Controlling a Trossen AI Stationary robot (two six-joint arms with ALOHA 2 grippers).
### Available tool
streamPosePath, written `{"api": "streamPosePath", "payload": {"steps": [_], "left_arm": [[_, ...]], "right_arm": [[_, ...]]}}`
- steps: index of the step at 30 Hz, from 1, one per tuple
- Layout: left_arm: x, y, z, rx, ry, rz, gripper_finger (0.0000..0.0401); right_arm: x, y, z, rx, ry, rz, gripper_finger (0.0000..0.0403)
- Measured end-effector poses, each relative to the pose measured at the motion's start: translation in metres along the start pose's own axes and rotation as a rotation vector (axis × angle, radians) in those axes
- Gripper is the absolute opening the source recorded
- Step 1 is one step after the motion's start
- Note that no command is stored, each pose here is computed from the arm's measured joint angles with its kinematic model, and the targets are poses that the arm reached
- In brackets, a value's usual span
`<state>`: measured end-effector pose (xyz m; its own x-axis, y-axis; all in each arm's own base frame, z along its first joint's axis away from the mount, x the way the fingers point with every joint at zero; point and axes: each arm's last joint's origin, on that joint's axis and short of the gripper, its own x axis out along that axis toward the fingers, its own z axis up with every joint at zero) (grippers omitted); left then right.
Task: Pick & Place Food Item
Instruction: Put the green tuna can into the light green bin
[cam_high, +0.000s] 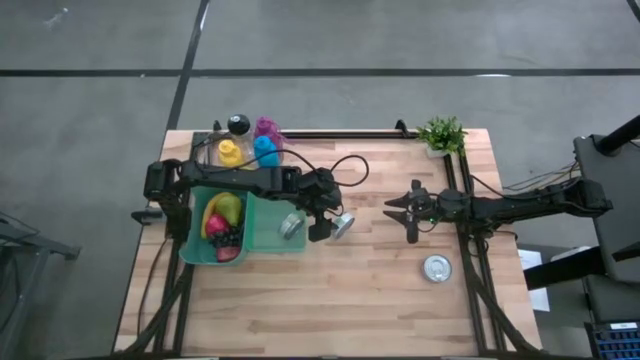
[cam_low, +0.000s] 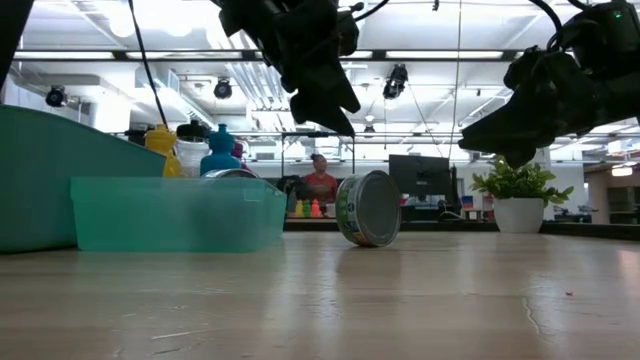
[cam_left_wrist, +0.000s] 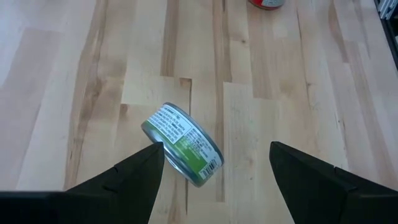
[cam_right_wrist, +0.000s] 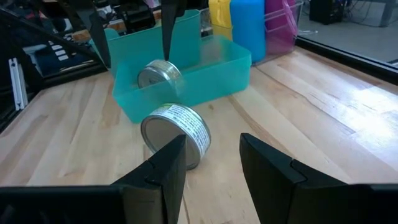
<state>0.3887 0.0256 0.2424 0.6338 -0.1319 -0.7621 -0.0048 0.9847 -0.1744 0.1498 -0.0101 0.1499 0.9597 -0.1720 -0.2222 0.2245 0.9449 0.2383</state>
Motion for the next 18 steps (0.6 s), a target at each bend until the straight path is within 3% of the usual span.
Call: {"api": "streamPosePath", "payload": {"steps": [18], "left_arm": [[0.0000,0.0000,0.0005,-0.002,-0.005,0.000,0.0296]], "right_arm": [[0.0000,0.0000,0.0000,0.000,0.000,0.000,0.0147]]}}
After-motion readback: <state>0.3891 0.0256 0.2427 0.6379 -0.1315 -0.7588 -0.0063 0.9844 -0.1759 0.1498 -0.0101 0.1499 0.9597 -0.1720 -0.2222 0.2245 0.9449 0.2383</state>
